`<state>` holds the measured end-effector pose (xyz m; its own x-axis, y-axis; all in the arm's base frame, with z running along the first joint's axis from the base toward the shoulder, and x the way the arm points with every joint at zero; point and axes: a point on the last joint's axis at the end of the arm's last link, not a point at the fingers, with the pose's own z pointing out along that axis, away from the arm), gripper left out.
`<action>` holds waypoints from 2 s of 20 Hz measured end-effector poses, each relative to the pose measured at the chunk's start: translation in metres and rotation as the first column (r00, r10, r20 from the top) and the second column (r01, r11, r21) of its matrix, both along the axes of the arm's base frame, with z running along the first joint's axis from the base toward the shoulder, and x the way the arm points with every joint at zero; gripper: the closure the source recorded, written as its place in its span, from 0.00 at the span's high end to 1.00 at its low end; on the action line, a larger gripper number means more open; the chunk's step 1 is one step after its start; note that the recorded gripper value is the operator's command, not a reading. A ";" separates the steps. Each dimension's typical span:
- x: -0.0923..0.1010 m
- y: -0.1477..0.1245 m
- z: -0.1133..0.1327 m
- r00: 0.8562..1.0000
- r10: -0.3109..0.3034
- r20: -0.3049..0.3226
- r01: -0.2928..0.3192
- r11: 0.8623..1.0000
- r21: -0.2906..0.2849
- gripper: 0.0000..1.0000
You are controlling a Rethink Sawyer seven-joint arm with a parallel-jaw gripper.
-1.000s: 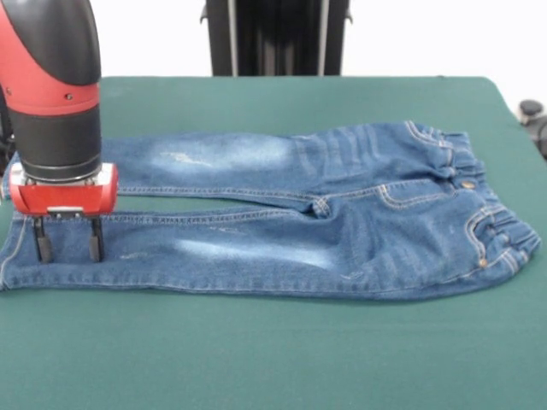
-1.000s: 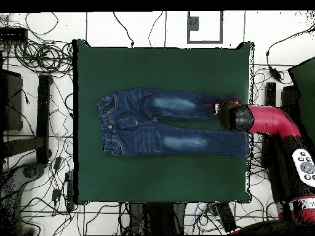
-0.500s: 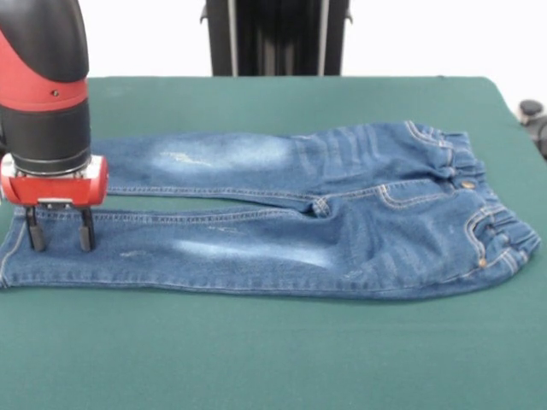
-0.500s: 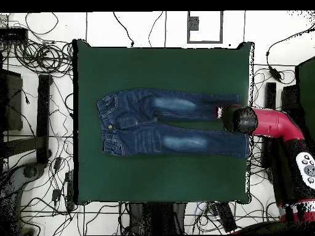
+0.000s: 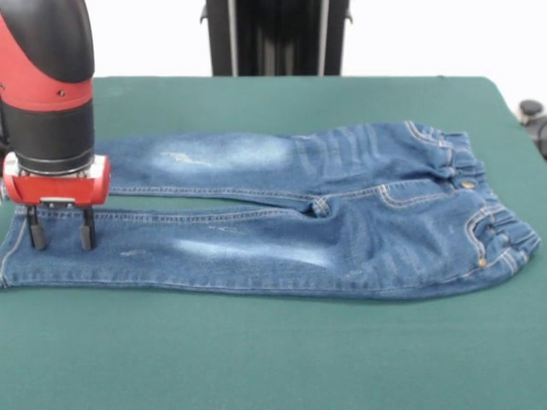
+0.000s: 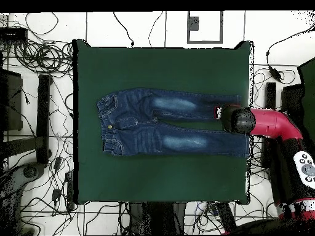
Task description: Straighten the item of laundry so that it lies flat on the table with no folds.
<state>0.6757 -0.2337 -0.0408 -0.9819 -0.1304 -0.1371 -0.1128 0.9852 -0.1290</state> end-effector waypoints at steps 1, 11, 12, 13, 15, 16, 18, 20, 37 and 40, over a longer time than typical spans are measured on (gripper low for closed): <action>0.000 0.001 0.000 1.000 0.005 0.003 -0.004 1.000 -0.007 1.00; -0.009 0.010 0.008 0.996 0.082 -0.030 -0.086 0.987 -0.134 1.00; -0.011 0.011 0.010 0.995 0.091 -0.040 -0.096 0.984 -0.153 1.00; -0.012 0.012 0.013 0.994 0.099 -0.050 -0.106 0.979 -0.172 1.00; -0.014 0.014 0.016 0.992 0.109 -0.061 -0.119 0.974 -0.194 1.00; -0.015 0.015 0.019 0.991 0.112 -0.067 -0.123 0.970 -0.211 1.00; -0.017 0.018 0.026 0.990 0.117 -0.079 -0.133 0.960 -0.245 1.00; -0.018 0.018 0.028 0.990 0.118 -0.079 -0.135 0.956 -0.259 1.00; -0.029 -0.014 0.006 1.000 0.015 0.003 -0.014 0.980 -0.200 1.00; -0.031 -0.027 0.001 0.999 -0.050 0.021 0.052 0.986 -0.157 1.00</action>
